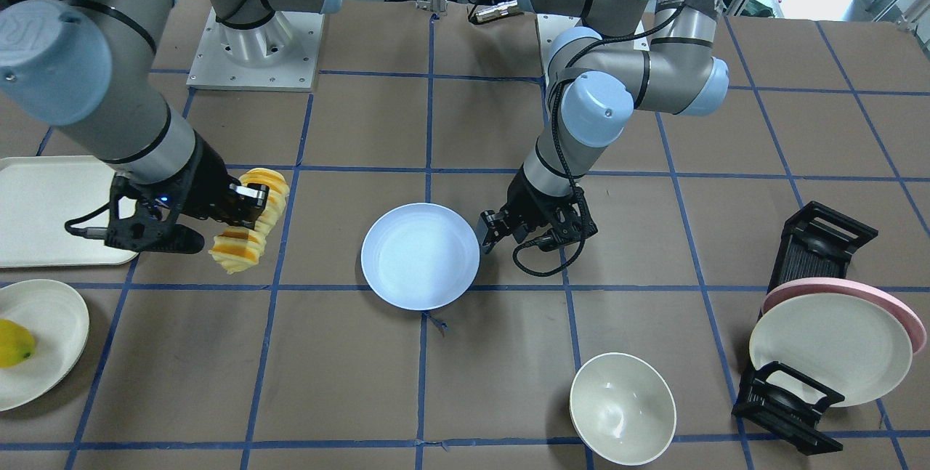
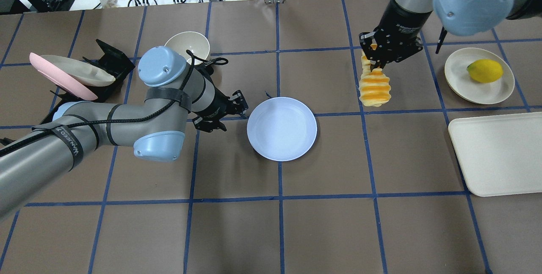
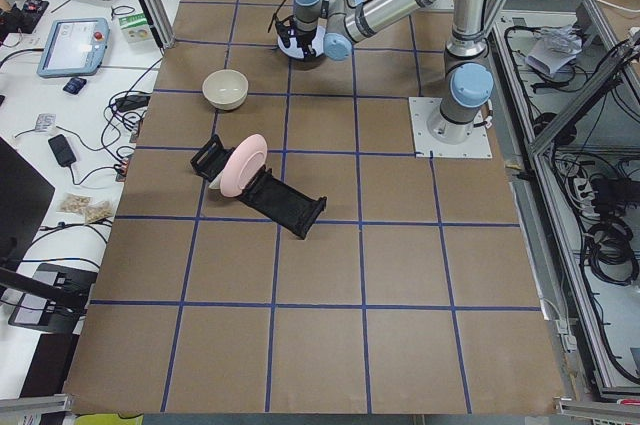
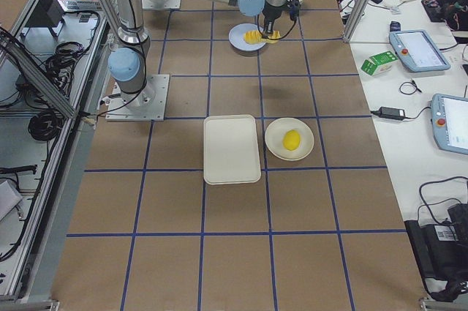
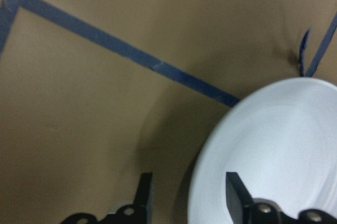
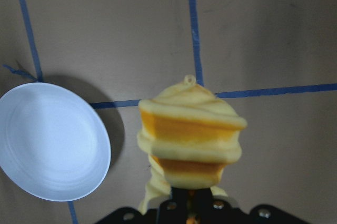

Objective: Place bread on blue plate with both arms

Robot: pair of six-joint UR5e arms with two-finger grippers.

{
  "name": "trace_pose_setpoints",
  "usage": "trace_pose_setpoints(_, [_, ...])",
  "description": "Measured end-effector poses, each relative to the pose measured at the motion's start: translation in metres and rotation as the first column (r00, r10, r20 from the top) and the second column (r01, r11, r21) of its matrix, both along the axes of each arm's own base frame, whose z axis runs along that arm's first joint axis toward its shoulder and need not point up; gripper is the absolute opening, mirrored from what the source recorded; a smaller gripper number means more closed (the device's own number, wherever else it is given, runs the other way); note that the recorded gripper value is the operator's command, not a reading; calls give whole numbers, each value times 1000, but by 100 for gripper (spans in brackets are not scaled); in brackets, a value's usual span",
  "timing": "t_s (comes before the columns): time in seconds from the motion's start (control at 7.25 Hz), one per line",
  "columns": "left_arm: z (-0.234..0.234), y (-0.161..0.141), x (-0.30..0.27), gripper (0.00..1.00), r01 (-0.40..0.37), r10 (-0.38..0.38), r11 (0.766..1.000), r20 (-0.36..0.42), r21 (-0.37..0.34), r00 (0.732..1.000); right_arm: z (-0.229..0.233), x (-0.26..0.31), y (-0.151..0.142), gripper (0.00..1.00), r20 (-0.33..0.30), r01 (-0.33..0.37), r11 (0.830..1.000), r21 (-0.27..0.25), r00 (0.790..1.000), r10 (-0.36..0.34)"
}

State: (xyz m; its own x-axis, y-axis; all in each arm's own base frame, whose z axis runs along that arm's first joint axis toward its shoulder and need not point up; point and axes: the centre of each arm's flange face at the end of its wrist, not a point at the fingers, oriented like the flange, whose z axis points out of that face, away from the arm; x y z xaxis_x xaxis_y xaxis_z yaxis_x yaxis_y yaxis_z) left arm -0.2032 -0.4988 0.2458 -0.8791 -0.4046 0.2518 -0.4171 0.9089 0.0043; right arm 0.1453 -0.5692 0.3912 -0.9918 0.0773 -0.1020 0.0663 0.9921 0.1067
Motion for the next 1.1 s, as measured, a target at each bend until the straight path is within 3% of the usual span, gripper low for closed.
trace_pose_setpoints(0.28, [42,-12,41,100,116,-117,993,80,16,990,-27,67,12,0,-8,-85,995,48,996,85])
trace_pose_setpoints(0.69, [153,-7,80,100,291,-311,949,220,119,925,-89,158,21,0,-18,-139,988,66,990,140])
trace_pose_setpoints(0.97, [234,8,76,100,337,-354,935,237,112,904,-135,201,22,0,-26,-120,991,57,992,122])
trace_pose_setpoints(1.1, [257,16,72,100,373,-383,924,232,91,894,-152,209,21,8,-32,-91,994,60,995,93])
